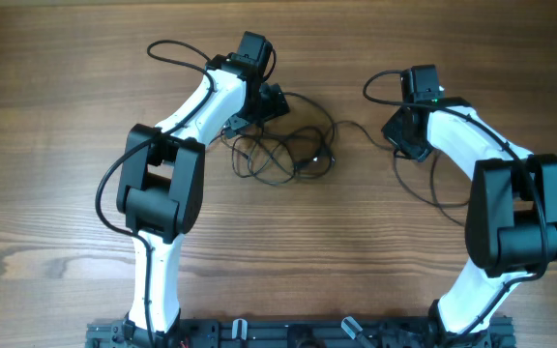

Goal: Untangle cables
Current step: 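Pull the right gripper far up-right, drawing a cable strand out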

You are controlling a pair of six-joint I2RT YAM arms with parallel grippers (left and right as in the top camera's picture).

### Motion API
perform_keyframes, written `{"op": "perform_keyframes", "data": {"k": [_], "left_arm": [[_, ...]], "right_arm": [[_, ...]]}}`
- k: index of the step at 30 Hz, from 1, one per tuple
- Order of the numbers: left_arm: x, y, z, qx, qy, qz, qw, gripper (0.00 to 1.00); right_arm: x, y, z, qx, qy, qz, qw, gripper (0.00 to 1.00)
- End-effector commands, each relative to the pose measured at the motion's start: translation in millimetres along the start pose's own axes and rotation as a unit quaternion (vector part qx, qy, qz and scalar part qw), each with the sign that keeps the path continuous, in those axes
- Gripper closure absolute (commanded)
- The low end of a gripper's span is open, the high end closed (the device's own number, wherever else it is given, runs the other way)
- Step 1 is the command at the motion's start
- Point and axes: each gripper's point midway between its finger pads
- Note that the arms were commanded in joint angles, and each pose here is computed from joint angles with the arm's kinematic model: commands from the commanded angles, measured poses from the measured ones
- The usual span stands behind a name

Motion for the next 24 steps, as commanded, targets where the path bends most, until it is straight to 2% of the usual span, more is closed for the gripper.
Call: {"op": "perform_keyframes", "data": {"k": [1,4,6,9,12,13,14,17,20,24], "left_arm": [[29,28,10,0.017,-0.005,-0.05,0.999,0.0],[29,28,10,0.017,-0.005,-0.05,0.999,0.0],[29,28,10,0.017,-0.005,-0.05,0.999,0.0],[29,28,10,0.017,-0.005,-0.05,0.999,0.0],[29,28,10,0.017,-0.005,-0.05,0.999,0.0],[29,28,10,0.017,-0.005,-0.05,0.999,0.0],[29,28,10,0.017,-0.005,-0.05,0.999,0.0],[29,28,10,0.017,-0.005,-0.05,0.999,0.0],[29,28,10,0.017,-0.005,-0.05,0.999,0.0],[29,28,10,0.017,-0.005,-0.05,0.999,0.0]], "right_arm": [[9,1,9,0.032,-0.059,-0.033,0.997,0.96],[42,-41,-5,0.029,-0.121,-0.121,0.985,0.96],[78,-98,-22,-0.002,-0.175,-0.223,0.959,0.96],[112,-202,-48,-0.088,-0.216,-0.332,0.914,0.96],[119,-294,-67,-0.185,-0.23,-0.378,0.878,0.96],[116,-337,-75,-0.242,-0.231,-0.389,0.858,0.96],[110,-374,-82,-0.298,-0.229,-0.394,0.839,0.96],[89,-428,-96,-0.407,-0.225,-0.365,0.806,0.96],[43,-449,-122,-0.49,-0.161,-0.259,0.817,0.96],[27,-438,-135,-0.504,-0.159,-0.188,0.828,0.96]]}}
Point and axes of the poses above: each gripper's point midway between its finger pads, its own y axis out along the fingers, its own x axis along the line the jaws close on, z = x × y, and after that the axes turned 5 degrees about -y, right-handed
